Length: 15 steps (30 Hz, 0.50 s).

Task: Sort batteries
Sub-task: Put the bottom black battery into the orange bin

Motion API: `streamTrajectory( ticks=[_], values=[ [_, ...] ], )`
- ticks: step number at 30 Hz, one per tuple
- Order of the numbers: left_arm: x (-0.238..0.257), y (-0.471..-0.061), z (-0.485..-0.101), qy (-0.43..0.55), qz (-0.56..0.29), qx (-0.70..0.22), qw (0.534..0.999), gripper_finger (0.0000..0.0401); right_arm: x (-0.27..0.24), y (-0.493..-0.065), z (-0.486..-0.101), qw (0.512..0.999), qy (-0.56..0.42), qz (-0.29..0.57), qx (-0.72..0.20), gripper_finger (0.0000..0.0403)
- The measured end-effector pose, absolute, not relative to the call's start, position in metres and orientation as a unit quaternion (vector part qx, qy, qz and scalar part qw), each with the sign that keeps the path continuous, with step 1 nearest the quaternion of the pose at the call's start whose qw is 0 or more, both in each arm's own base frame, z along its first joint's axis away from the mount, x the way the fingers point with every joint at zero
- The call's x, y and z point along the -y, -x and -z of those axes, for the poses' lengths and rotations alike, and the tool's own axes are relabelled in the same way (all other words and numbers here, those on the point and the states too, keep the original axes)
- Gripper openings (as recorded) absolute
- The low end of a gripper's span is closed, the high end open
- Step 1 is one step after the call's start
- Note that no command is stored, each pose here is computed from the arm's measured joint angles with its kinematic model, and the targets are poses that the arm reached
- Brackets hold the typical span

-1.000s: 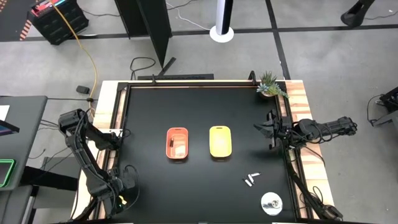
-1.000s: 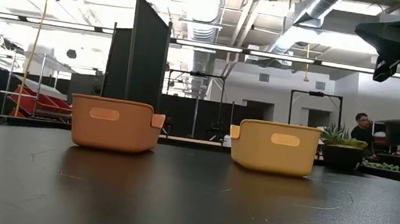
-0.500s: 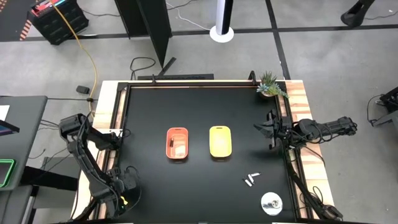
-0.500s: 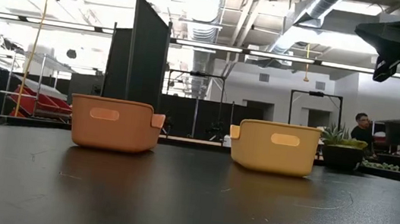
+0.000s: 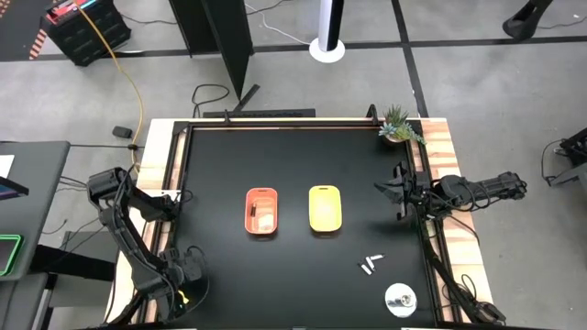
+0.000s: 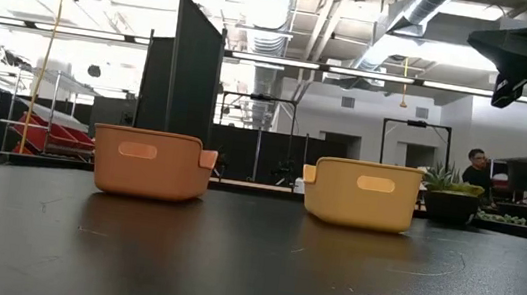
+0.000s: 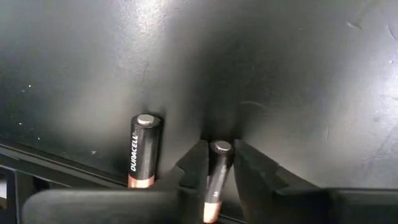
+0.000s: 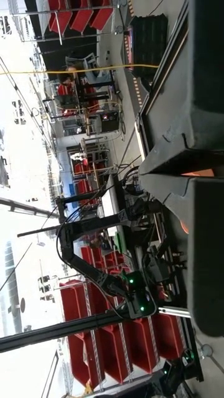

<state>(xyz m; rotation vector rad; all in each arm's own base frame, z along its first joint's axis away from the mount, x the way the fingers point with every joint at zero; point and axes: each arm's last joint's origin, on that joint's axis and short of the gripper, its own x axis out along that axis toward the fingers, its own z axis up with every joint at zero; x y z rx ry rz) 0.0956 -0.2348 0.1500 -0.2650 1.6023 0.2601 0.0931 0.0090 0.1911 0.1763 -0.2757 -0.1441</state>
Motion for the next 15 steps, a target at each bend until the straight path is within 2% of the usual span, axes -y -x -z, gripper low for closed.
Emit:
streamTrajectory(
  ticks=[4,15],
  values=[
    [0.2353,-0.0955,-0.1501,0.12,-0.114,-0.716,0.678,0.0041,-0.0089,-0.0931,-0.1913,0.984,-0.088,0.072,0.137,0.0029],
    [0.2338,-0.1009,-0.1508,0.128,-0.117,-0.722,0.67,0.0039,-0.0089,-0.0931,-0.1912,0.984,-0.088,0.072,0.137,0.0029]
  ],
)
